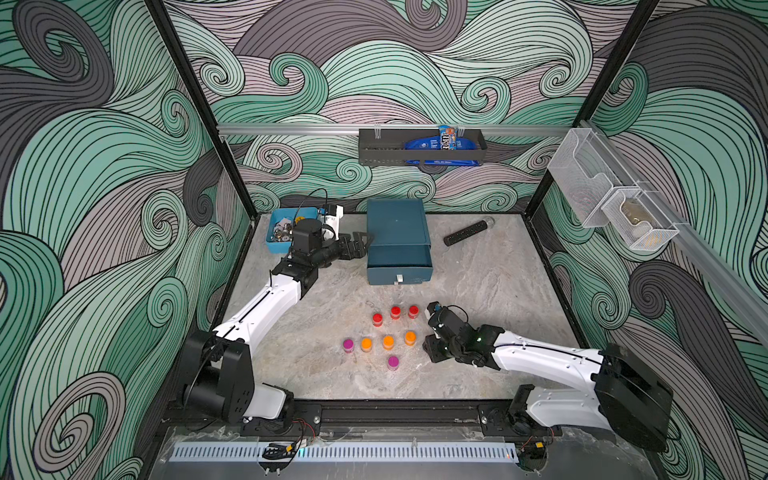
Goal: Put the paint cans in the drawer according to color
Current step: Pick up the paint can at the center of the board.
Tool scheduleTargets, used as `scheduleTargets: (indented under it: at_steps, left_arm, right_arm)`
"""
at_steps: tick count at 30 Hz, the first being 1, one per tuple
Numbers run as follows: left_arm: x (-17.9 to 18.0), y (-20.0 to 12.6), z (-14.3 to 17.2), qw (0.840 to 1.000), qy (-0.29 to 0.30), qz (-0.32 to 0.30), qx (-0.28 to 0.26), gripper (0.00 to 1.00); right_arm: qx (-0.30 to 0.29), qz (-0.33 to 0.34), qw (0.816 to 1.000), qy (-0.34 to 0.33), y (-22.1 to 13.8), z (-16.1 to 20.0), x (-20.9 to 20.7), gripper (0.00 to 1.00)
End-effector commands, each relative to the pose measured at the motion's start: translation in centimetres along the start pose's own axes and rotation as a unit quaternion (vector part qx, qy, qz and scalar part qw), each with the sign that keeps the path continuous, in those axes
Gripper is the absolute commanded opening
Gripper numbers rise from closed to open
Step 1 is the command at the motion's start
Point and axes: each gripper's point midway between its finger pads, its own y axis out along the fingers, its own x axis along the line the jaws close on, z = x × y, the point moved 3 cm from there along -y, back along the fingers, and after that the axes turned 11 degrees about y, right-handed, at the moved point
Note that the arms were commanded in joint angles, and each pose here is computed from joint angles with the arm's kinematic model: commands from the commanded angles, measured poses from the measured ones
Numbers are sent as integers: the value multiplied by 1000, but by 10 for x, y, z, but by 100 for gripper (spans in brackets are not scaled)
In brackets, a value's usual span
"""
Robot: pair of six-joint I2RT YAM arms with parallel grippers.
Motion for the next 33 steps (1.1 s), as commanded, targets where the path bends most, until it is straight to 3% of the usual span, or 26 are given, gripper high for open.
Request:
scheduleTargets:
  at_steps: [1, 13, 33]
  left_arm:
    - [0, -3, -7, 1000, 6, 2, -12, 98]
    - [0, -4, -7, 1000, 7, -1, -13, 98]
    - [-1, -7, -10, 1000, 9, -3, -18, 98]
  right_arm:
    - [-31, -16, 999, 4, -11, -12, 9, 33]
    - [-113, -46, 993, 8, -55, -55, 30, 22]
    - [-260, -125, 957, -6, -172, -172, 84, 21]
